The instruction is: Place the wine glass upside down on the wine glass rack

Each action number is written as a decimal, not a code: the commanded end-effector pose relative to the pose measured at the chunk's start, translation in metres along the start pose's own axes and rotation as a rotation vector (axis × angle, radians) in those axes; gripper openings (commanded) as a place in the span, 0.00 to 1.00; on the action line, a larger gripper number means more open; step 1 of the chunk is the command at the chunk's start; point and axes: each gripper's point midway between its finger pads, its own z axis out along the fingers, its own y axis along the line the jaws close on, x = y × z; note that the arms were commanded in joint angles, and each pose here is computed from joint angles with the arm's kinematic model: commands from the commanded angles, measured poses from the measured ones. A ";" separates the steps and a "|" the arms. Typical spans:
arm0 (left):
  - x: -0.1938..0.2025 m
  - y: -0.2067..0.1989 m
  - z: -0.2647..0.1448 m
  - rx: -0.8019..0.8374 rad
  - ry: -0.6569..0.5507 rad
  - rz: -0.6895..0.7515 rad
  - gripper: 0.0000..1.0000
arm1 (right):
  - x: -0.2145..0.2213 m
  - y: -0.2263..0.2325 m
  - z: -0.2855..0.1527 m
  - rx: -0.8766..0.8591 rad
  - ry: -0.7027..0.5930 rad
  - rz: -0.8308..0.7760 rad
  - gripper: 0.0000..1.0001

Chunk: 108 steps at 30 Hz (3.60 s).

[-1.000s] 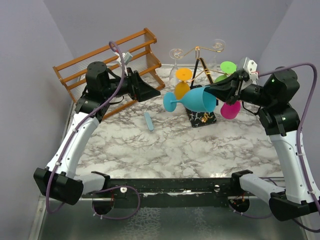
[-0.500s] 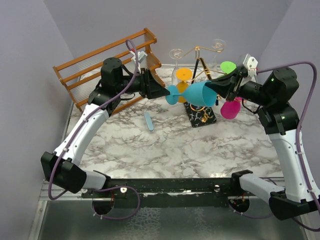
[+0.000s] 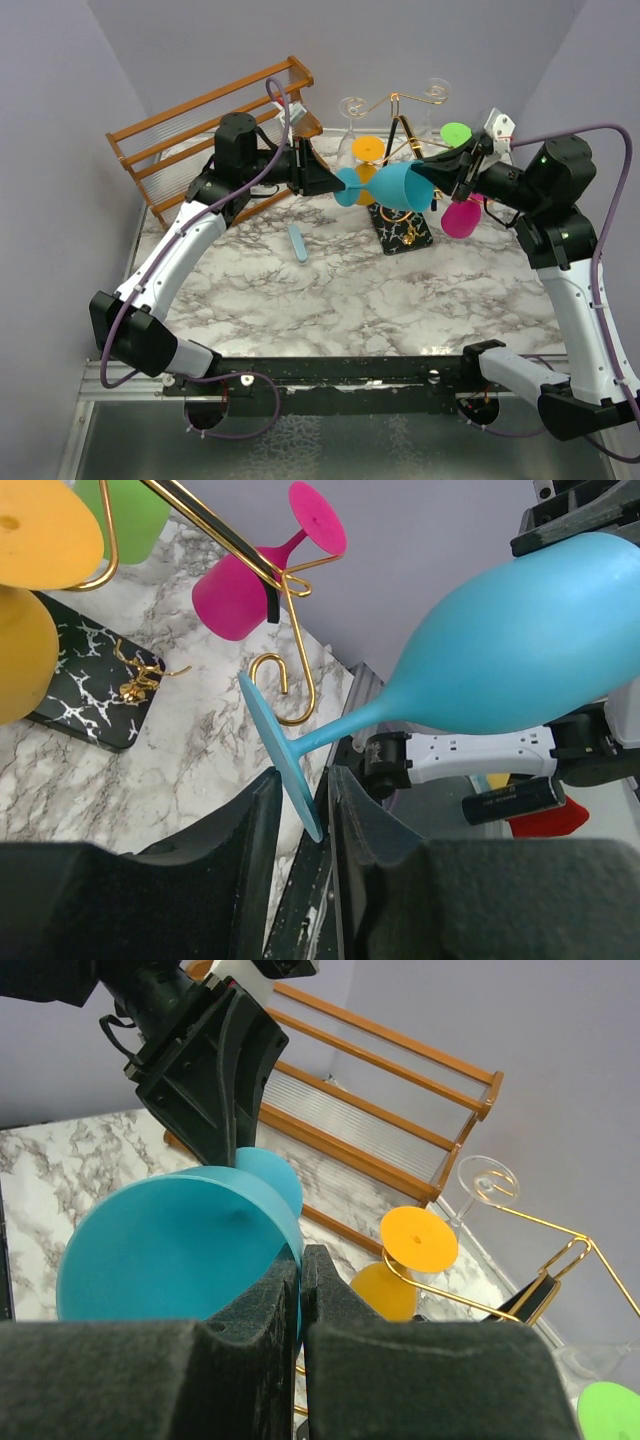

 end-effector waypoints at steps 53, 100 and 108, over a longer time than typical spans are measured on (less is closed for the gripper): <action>-0.063 0.049 -0.099 -0.758 -0.006 0.957 0.00 | 0.119 0.064 -0.043 -0.163 0.254 0.053 0.77; -0.026 0.032 0.078 -0.682 0.411 1.830 0.00 | 0.210 0.064 -0.067 0.050 0.325 0.086 0.93; -0.030 0.014 0.100 -0.675 0.313 1.759 0.00 | 0.215 0.059 -0.068 0.074 0.337 0.083 0.93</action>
